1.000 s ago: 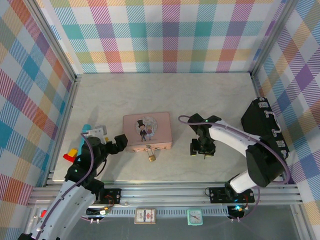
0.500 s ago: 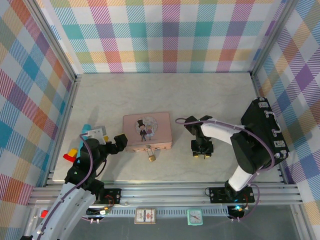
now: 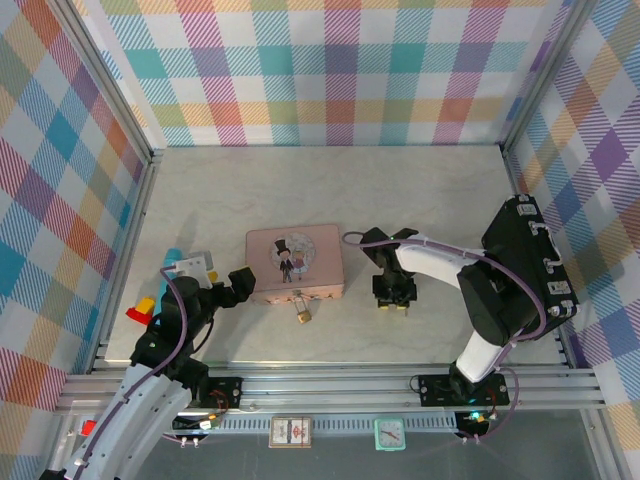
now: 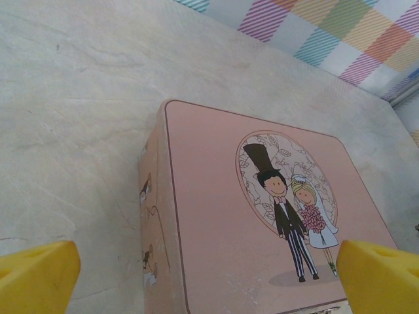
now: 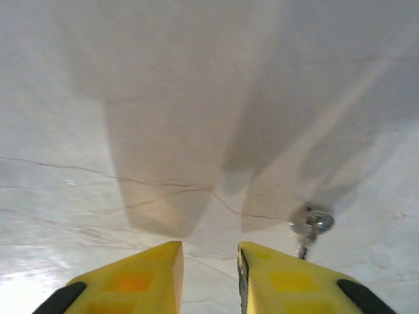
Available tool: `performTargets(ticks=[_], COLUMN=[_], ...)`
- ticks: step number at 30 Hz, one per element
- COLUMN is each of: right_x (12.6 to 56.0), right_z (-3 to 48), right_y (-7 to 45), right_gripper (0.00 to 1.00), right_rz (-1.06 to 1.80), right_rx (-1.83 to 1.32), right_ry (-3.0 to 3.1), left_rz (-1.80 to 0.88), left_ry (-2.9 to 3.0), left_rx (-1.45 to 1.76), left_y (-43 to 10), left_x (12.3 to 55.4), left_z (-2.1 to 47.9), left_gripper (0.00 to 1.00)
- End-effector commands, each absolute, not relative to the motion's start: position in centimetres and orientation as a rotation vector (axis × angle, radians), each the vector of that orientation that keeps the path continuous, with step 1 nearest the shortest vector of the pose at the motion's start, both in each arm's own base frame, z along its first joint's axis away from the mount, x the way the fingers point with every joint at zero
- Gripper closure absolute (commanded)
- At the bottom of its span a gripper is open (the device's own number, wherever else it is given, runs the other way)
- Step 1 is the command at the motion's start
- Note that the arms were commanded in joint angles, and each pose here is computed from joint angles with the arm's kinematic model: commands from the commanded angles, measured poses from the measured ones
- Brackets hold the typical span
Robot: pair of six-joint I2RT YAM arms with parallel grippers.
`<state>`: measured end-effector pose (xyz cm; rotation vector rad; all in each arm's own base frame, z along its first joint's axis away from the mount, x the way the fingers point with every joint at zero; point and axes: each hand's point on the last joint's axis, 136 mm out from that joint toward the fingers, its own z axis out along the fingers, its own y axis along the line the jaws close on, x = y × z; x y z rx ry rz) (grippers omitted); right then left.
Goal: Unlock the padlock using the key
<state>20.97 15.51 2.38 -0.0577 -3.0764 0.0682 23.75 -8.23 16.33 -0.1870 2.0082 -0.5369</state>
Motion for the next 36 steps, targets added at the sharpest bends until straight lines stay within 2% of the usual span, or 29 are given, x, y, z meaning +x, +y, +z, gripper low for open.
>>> performTargets(ticks=[1, 8, 17, 32, 36], right_x=[21.9, 21.9, 21.7, 21.3, 21.4], right_z=[4.3, 5.1, 2.8, 1.2, 1.2], right_y=[15.9, 12.1, 11.4, 10.7, 10.8], right_gripper=[0.71, 0.63, 0.64, 0.81, 0.92], right_rz=[0.041, 0.344, 0.386, 0.427, 0.424], right_rx=[-0.039, -0.018, -0.021, 0.005, 0.004], right_ry=[-3.133, -3.146, -3.076, -3.034, -3.038], left_rz=[-0.55, -0.549, -0.55, -0.541, -0.54], left_ry=[1.99, 1.991, 1.991, 1.989, 1.985], left_rx=[-0.16, -0.159, -0.16, -0.169, -0.17], left_y=[-8.6, -8.6, -8.6, -8.4, -8.4], left_x=[23.9, 23.8, 23.8, 23.8, 23.8], left_z=[16.5, 16.5, 16.5, 16.4, 16.5], left_gripper=[0.0, 0.0, 0.0, 0.0, 0.0])
